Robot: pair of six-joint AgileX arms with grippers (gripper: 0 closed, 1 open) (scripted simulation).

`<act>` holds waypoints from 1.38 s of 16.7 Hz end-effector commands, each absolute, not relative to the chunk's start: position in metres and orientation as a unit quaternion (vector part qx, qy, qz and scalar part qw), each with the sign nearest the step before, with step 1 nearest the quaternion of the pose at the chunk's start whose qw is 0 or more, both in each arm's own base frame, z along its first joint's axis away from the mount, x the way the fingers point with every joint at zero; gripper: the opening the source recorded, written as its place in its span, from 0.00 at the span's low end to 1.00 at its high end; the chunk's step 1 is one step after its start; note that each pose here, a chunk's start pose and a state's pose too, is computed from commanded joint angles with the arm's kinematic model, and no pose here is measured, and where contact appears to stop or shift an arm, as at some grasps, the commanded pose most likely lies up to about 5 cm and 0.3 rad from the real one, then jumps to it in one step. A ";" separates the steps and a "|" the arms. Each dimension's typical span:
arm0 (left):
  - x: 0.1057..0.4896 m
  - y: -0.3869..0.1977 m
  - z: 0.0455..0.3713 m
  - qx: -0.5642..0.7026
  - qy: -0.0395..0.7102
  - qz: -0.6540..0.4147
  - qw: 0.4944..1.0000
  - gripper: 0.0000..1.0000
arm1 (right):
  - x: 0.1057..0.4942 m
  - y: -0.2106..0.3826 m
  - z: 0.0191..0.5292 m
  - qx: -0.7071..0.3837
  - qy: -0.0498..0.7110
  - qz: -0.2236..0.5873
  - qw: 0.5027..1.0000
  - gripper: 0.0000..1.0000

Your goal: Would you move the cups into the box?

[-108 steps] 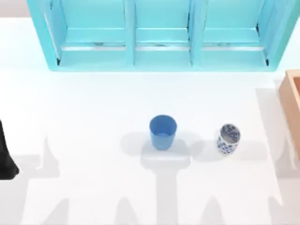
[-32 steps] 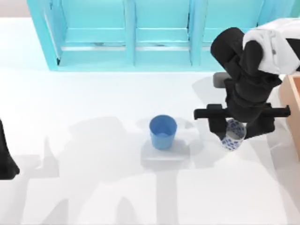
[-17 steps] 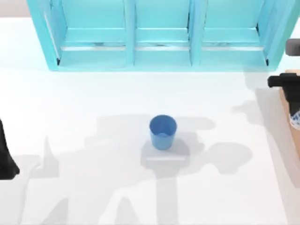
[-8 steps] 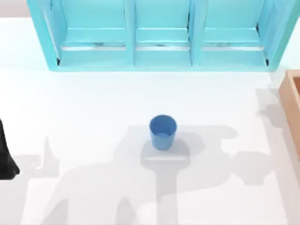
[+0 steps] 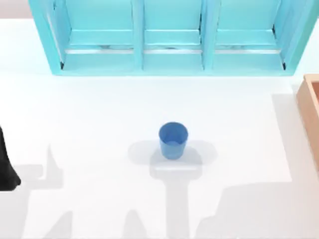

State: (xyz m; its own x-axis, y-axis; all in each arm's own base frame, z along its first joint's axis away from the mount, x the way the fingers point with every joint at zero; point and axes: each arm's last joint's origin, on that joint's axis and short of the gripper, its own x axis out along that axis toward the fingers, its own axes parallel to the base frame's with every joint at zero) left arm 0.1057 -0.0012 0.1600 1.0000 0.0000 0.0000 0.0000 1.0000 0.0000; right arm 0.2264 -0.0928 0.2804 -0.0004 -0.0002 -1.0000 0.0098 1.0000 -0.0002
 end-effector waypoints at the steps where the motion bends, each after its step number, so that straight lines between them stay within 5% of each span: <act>1: 0.106 -0.001 0.160 0.000 0.000 0.000 1.000 1.00 | 0.220 -0.096 0.282 0.003 0.706 -0.004 0.708 0.00; 20: 0.106 -0.001 0.160 0.000 0.000 0.000 1.000 1.00 | 0.217 -0.097 0.218 0.003 0.705 -0.004 0.709 0.00; 23: 0.106 -0.001 0.160 0.000 0.000 0.000 1.000 1.00 | 0.217 -0.097 0.218 0.003 0.705 -0.004 0.709 0.23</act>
